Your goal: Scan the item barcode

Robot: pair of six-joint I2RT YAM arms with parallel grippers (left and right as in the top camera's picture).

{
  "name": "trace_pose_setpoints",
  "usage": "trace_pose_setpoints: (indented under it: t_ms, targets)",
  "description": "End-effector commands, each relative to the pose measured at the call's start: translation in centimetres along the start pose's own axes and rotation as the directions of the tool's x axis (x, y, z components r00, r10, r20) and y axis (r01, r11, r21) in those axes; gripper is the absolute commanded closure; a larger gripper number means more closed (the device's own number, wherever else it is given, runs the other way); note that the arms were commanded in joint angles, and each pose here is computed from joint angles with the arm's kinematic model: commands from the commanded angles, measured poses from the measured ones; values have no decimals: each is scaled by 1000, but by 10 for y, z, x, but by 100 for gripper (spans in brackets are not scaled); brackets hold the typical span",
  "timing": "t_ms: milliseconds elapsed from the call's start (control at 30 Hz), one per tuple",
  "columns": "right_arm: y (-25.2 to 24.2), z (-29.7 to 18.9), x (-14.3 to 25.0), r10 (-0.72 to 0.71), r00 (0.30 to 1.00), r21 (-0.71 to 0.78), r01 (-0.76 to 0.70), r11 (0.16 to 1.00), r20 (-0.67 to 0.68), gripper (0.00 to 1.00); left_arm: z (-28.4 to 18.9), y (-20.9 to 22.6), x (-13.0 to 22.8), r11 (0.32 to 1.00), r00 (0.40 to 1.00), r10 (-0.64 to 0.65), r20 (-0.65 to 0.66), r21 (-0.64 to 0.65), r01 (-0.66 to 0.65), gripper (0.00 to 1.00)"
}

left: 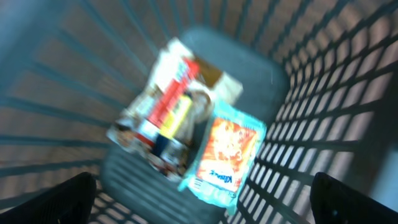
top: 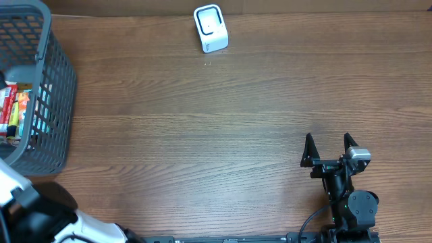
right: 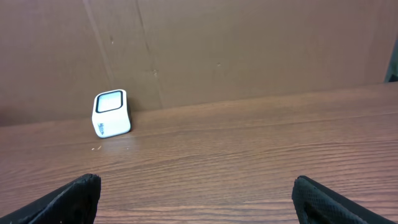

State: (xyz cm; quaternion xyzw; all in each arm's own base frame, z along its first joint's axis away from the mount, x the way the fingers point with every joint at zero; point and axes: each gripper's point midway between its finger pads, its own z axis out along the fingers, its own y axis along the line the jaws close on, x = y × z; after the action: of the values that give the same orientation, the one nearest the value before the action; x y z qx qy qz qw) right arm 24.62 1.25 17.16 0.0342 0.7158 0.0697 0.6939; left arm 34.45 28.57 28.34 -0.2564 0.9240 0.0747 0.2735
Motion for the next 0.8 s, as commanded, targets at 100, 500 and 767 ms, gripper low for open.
trace_pose_setpoints:
  t_ms: [100, 500, 767]
  targets:
    - [-1, 0, 1, -3, 1000, 5, 3, 1000, 6, 0, 52, -12, 22, 993, 990, 60, -129, 113, -45, 0]
    - [-1, 0, 1, -3, 1000, 5, 3, 1000, 6, 0, 80, -23, 36, 975, 974, 132, -187, 202, -93, 0]
    - [-1, 0, 1, -3, 1000, 5, 3, 1000, 6, 0, 93, -15, 45, 981, 967, 136, -216, 164, -102, 0]
